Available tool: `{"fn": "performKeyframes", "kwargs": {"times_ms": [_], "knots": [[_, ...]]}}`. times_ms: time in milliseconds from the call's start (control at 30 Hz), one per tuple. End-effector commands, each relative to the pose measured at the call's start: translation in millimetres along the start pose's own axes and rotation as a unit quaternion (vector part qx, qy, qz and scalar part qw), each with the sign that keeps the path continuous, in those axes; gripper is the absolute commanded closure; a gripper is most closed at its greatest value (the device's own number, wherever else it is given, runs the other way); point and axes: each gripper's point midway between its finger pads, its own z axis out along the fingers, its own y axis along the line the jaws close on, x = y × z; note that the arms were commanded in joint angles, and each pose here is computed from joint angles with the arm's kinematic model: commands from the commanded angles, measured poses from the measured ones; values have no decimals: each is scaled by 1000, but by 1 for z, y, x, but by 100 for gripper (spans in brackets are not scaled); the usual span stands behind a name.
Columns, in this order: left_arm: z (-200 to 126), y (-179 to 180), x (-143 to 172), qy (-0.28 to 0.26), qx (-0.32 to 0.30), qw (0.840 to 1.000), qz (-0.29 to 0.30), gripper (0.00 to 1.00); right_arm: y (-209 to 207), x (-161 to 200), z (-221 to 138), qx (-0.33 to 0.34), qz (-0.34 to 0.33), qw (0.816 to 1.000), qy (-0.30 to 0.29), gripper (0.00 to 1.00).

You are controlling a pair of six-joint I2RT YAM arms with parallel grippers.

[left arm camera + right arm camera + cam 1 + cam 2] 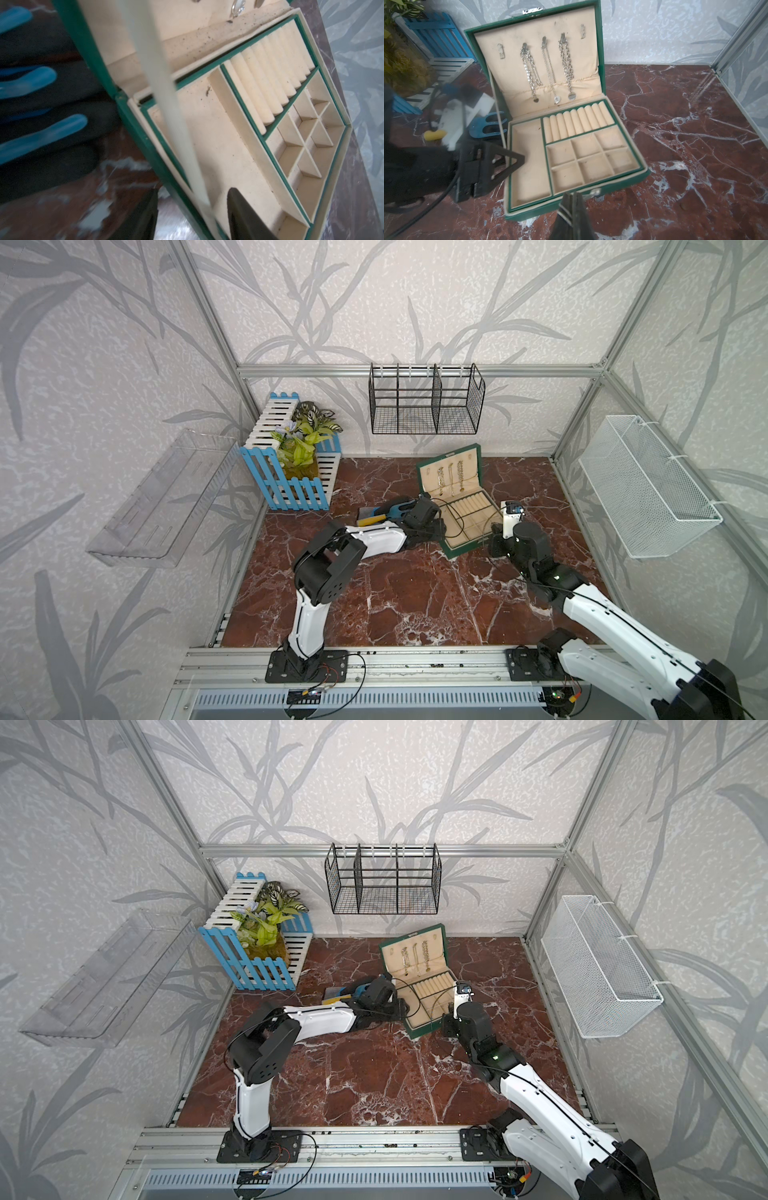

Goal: Put jewelry chain into jewelry box
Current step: Move the jewelry box to the center of the board, then open the fastener on the jewelry box.

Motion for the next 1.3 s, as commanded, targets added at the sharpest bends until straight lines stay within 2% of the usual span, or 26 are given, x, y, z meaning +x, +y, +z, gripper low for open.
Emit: {"fn": "performKeyframes", "kwargs": {"times_ms": [0,133,267,367,467,500,567,633,733,800,867,967,1100,1267], "knots": [[-23,75,97,137,-96,985,44,49,8,-12,-4,-18,-20,1000,5,100],[-66,101,132,160,-117,979,45,53,19,-24,-8,-44,-36,998,8,100],[-102,119,151,156,-133,978,22,53,29,-32,-11,-71,-42,997,6,100],[-123,132,162,149,-147,978,11,53,38,-32,-12,-97,-45,994,7,100],[-141,142,160,132,-169,977,9,51,48,-28,-11,-124,-49,991,14,100],[-147,143,155,122,-176,977,13,49,51,-26,-11,-134,-50,990,17,100],[-160,139,136,87,-180,980,19,30,55,-23,-12,-147,-52,987,22,100],[-177,130,106,35,-181,982,30,16,59,-21,-14,-160,-53,985,25,100],[-211,110,55,-53,-170,982,64,12,66,-18,-17,-184,-61,981,26,100],[-233,85,25,-106,-130,980,109,14,71,-16,-19,-200,-68,977,25,100],[-253,51,1,-155,-68,966,197,22,77,-13,-20,-220,-75,972,25,100],[-261,16,-13,-168,-16,941,294,28,83,-11,-19,-236,-82,968,28,100],[-246,-16,-23,-149,24,903,402,36,89,-11,-16,-253,-79,964,24,100],[-220,-47,-44,-157,45,851,499,43,101,-10,-13,-284,-65,956,25,100]]}}
